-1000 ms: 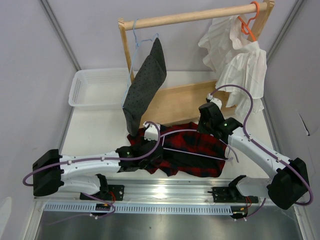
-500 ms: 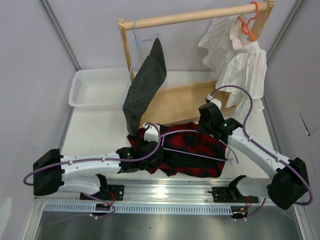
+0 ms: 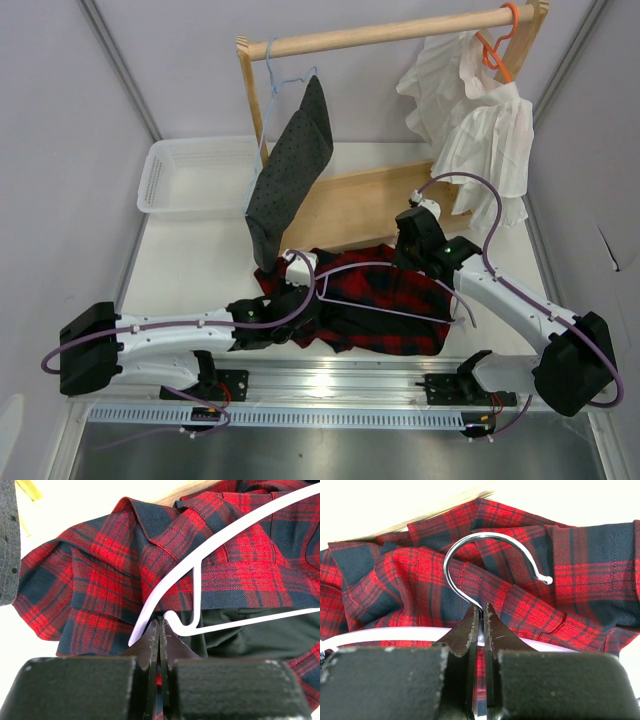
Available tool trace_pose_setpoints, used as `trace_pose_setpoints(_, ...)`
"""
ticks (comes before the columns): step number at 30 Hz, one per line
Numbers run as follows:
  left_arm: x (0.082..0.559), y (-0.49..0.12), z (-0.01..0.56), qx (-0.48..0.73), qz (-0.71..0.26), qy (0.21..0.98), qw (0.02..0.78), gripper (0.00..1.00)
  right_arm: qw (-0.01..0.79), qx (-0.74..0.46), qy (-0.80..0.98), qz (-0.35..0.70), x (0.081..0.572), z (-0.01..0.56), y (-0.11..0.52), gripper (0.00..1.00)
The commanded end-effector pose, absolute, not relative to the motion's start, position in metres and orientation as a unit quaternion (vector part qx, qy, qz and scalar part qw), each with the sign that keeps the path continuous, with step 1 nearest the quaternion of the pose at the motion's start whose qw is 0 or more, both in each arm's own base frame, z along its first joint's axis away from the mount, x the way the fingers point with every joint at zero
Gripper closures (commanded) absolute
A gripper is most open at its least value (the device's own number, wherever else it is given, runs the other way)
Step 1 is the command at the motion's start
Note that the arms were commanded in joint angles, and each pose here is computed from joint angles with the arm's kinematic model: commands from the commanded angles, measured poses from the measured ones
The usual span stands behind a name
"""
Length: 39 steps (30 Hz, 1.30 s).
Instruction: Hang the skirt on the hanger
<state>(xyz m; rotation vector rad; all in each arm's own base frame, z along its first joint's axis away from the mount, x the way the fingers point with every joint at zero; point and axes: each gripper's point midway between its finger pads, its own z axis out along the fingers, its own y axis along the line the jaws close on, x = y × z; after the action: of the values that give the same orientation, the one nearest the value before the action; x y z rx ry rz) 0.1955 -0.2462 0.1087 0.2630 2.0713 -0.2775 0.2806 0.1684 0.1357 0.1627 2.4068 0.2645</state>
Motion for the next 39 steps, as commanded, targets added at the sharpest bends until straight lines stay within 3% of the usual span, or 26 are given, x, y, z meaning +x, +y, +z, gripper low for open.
trace_pose_setpoints(1, 0.199, -0.25, 0.123, 0.096, -0.126, 0.845, 0.511, 1.0, 0.357, 0.062, 0.925, 0.111, 0.283, 0.14, 0.172, 1.0)
trace_pose_setpoints(12, 0.204, -0.254, 0.144, 0.095, -0.146, 0.825, 0.538, 1.0, 0.361, 0.062, 0.924, 0.112, 0.281, 0.144, 0.17, 1.0)
trace_pose_setpoints(15, 0.207, -0.244, 0.131, 0.09, -0.106, 0.835, 0.532, 1.0, 0.364, 0.062, 0.922, 0.112, 0.282, 0.149, 0.169, 1.0)
trace_pose_setpoints(39, 0.212, -0.229, 0.1, 0.059, -0.093, 0.838, 0.534, 1.0, 0.338, 0.049, 0.928, 0.147, 0.274, 0.147, 0.18, 1.0)
